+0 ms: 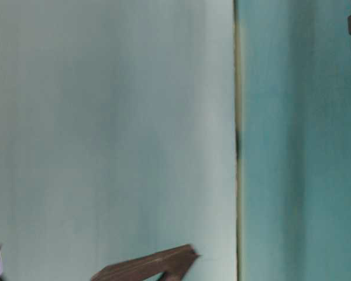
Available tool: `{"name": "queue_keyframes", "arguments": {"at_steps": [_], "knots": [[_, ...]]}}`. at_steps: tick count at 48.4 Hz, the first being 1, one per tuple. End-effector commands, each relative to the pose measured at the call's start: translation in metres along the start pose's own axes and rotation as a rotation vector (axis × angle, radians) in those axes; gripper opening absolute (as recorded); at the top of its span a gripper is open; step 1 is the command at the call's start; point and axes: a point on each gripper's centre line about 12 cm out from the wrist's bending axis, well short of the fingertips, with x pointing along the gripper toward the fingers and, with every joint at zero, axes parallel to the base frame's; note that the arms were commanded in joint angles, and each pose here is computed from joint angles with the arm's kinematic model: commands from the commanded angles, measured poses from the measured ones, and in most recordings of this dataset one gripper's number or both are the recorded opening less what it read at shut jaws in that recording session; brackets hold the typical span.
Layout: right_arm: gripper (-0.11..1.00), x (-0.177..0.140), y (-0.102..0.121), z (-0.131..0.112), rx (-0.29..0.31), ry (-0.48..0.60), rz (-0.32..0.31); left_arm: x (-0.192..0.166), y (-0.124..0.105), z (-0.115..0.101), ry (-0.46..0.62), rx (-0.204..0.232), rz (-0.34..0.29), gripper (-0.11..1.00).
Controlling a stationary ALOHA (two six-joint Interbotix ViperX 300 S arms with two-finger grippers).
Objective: Insert the washer onto the shaft with both hands.
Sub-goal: 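Move left gripper to the silver washer and right gripper to the shaft, then lower both grippers around the washer and the shaft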
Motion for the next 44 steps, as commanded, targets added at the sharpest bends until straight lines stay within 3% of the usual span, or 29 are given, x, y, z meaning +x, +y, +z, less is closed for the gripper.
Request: {"name": "queue_keyframes", "arguments": {"at_steps": [1,21,44], "knots": [[-0.1,0.008,0.002,0.007,-0.036,0.046,-0.006,0.005,0.0,0.01,0.031,0.002,0.002,0.02],[-0.1,0.058,0.018,0.009,-0.234,0.28,0.01,0.053,-0.008,0.006,0.15,0.02,-0.006,0.02],[-0.1,0.091,0.021,0.0,-0.253,0.358,0.012,0.085,-0.009,-0.003,0.16,0.022,-0.009,0.02]]}}
